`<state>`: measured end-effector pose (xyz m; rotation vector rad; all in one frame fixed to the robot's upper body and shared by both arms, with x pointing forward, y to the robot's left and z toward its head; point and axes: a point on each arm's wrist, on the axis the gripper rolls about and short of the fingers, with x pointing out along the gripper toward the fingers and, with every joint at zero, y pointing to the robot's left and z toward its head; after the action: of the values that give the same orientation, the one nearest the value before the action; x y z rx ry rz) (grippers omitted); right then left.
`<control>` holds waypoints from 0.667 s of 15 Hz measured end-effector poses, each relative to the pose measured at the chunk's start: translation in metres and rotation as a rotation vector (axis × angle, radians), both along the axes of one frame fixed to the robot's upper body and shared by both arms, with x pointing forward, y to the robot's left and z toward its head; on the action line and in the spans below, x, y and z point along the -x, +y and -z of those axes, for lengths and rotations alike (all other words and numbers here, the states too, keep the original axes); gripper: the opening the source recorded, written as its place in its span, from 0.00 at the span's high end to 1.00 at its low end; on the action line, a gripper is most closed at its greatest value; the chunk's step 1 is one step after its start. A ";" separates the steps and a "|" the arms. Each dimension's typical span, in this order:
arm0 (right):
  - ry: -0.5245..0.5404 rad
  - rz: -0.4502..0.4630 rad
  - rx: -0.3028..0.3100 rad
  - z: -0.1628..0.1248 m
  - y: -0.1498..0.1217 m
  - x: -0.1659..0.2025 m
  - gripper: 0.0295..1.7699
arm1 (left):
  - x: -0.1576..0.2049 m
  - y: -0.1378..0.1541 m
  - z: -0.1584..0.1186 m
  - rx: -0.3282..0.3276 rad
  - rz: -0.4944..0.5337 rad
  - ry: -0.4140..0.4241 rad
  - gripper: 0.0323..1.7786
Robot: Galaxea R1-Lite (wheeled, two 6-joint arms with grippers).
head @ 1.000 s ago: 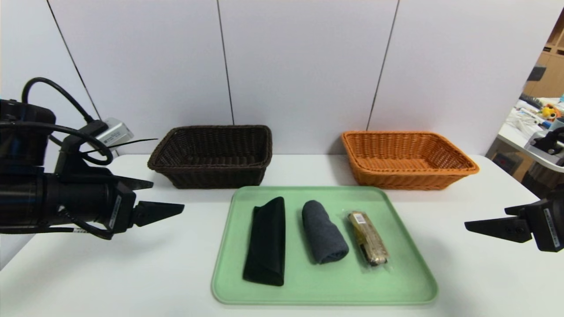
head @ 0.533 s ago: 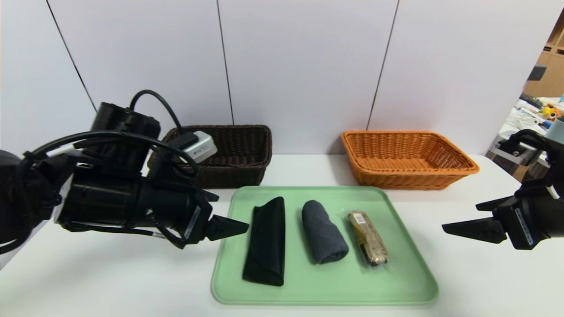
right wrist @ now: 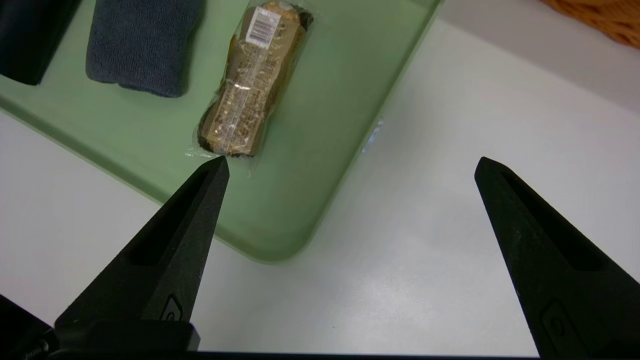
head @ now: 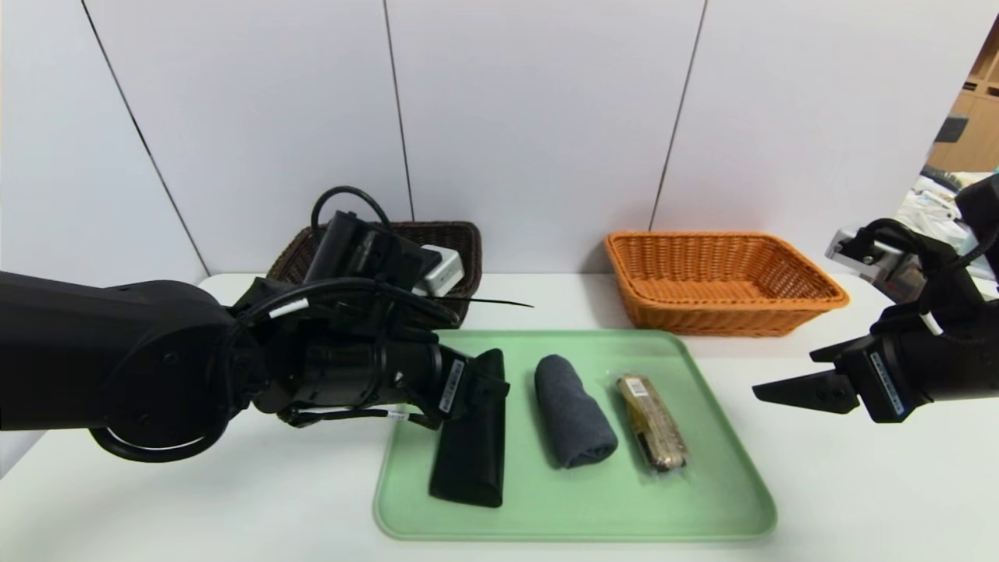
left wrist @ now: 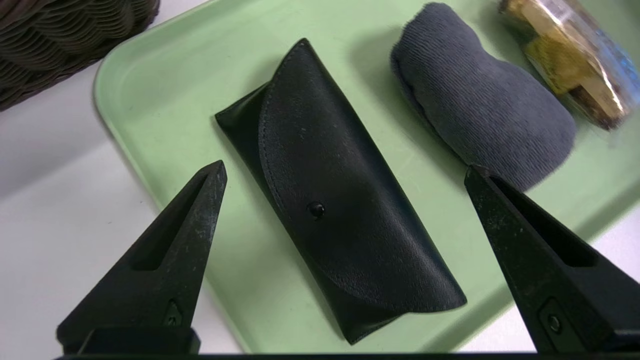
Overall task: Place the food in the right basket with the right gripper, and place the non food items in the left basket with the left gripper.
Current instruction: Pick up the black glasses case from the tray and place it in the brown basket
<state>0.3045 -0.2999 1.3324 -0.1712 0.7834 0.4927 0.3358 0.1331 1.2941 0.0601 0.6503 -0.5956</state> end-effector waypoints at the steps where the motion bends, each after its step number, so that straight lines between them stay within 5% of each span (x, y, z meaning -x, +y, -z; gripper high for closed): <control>1: -0.003 0.001 0.000 -0.002 0.000 -0.002 0.04 | 0.000 -0.004 0.002 -0.002 -0.027 0.005 0.05; 10: -0.002 0.016 -0.009 -0.004 0.000 -0.007 0.04 | -0.006 -0.041 0.018 -0.018 -0.288 0.025 0.05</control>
<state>0.3115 -0.2996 1.3364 -0.1568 0.7800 0.4807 0.3422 0.0922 1.2764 -0.0240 0.6745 -0.3131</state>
